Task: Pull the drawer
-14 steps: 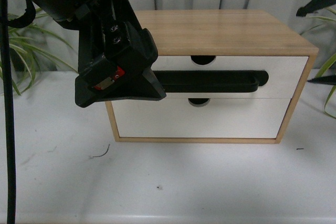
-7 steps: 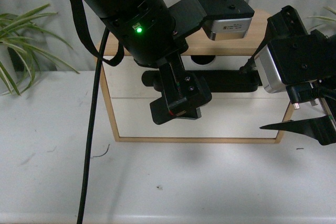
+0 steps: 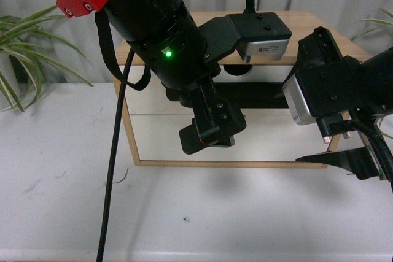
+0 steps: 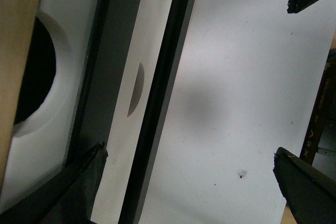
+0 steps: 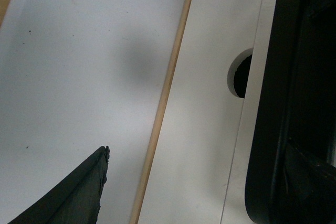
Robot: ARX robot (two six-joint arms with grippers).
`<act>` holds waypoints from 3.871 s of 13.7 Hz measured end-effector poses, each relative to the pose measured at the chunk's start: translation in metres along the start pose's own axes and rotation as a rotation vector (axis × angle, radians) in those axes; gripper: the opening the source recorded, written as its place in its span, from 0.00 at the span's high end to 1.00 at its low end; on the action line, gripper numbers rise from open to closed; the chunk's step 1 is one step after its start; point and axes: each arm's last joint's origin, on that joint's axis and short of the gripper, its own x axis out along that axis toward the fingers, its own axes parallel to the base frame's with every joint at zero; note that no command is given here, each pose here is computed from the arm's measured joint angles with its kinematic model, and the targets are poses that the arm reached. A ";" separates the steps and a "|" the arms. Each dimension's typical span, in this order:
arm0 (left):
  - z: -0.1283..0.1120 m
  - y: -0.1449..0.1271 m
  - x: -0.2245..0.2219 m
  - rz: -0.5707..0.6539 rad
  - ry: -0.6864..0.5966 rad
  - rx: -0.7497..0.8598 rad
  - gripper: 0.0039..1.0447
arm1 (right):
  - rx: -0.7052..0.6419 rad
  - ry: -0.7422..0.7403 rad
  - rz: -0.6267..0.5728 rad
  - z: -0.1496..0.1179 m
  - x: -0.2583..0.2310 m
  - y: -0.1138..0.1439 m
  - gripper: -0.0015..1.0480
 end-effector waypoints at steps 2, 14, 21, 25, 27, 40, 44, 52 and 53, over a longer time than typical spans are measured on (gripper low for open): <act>-0.001 0.000 0.005 -0.006 -0.005 0.002 0.06 | -0.012 -0.005 0.011 -0.001 0.009 0.003 0.06; -0.008 -0.015 0.017 -0.077 -0.005 0.019 0.06 | 0.002 0.008 0.042 -0.001 0.010 0.013 0.06; -0.012 -0.031 0.006 -0.101 -0.031 0.013 0.06 | -0.003 0.040 0.034 0.010 -0.003 0.035 0.06; -0.012 -0.038 0.003 -0.106 -0.030 0.011 0.06 | -0.003 0.041 0.036 0.013 -0.007 0.042 0.06; -0.012 -0.041 0.002 -0.111 -0.029 0.013 0.06 | -0.003 0.043 0.038 0.015 -0.008 0.045 0.06; -0.022 -0.094 -0.023 -0.171 -0.029 0.033 0.06 | -0.003 0.050 0.107 0.060 -0.036 0.095 0.06; -0.021 -0.093 -0.023 -0.156 -0.032 0.023 0.06 | -0.036 0.047 0.057 0.058 -0.031 0.095 0.06; -0.019 -0.086 -0.025 -0.128 -0.071 -0.023 0.06 | -0.077 0.056 0.002 0.059 -0.028 0.090 0.06; -0.015 -0.082 -0.026 -0.092 -0.092 -0.018 0.06 | -0.078 0.061 0.006 0.058 -0.024 0.092 0.06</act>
